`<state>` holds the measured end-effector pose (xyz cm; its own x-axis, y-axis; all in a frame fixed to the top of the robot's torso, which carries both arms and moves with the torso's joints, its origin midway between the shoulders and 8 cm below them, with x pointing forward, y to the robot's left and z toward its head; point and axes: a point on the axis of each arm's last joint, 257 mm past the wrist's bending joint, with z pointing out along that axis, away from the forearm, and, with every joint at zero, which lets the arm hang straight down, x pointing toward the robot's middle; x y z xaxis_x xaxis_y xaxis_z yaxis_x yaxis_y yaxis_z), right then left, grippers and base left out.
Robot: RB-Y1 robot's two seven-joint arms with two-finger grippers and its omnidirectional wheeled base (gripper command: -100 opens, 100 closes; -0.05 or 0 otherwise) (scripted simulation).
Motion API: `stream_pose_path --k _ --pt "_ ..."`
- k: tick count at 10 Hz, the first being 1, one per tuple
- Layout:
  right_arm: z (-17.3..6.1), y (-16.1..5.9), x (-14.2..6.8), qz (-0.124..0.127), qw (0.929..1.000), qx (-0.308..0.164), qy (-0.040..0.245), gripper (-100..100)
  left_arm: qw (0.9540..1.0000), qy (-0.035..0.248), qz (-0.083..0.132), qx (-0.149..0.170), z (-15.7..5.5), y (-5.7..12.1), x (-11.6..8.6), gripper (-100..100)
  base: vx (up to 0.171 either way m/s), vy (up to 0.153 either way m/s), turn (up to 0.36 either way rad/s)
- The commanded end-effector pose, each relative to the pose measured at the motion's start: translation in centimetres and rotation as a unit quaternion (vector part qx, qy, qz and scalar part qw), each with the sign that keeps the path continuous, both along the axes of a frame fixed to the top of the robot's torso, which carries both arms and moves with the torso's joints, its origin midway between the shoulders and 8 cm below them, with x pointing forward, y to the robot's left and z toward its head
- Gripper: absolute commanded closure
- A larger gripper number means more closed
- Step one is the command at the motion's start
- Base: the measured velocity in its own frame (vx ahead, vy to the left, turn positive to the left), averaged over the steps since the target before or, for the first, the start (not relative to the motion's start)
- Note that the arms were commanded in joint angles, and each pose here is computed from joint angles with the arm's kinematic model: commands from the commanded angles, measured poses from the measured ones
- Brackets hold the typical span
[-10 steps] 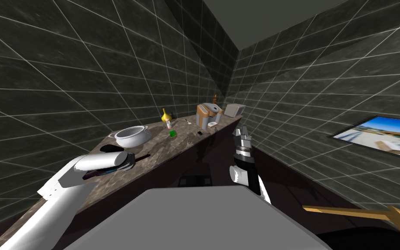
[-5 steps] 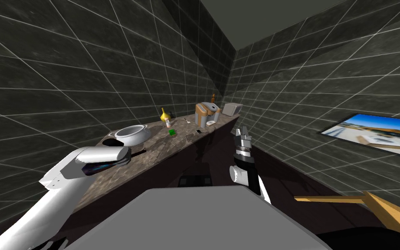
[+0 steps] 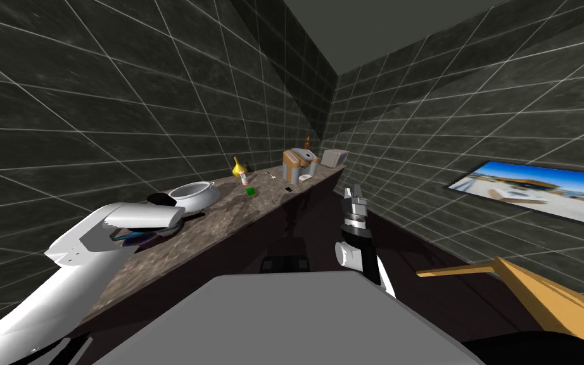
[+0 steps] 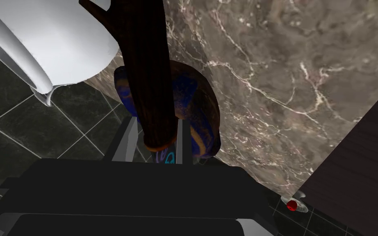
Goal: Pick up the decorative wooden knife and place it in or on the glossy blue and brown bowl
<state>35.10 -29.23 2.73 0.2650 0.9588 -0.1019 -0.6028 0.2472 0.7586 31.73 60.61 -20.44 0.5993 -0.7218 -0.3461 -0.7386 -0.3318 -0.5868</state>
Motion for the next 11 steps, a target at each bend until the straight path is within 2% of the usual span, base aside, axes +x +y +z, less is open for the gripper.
stream_pose_path --k 1,4,11 --pt "0.0 0.0 0.0 0.0 1.0 0.0 0.0 0 0.9999 -0.002 0.0 0.015 1.8 0.6 0.0 100 -0.081 0.065 -0.106" --pt "0.0 0.0 0.0 0.0 1.0 0.0 0.0 0 0.9999 0.008 0.001 0.011 3.2 1.2 -1.4 100 -0.059 0.147 -0.174" --pt "0.0 0.0 0.0 0.0 1.0 0.0 0.0 0 0.9992 0.036 0.0 -0.017 3.3 1.3 -4.2 100 -0.029 0.121 -0.107"
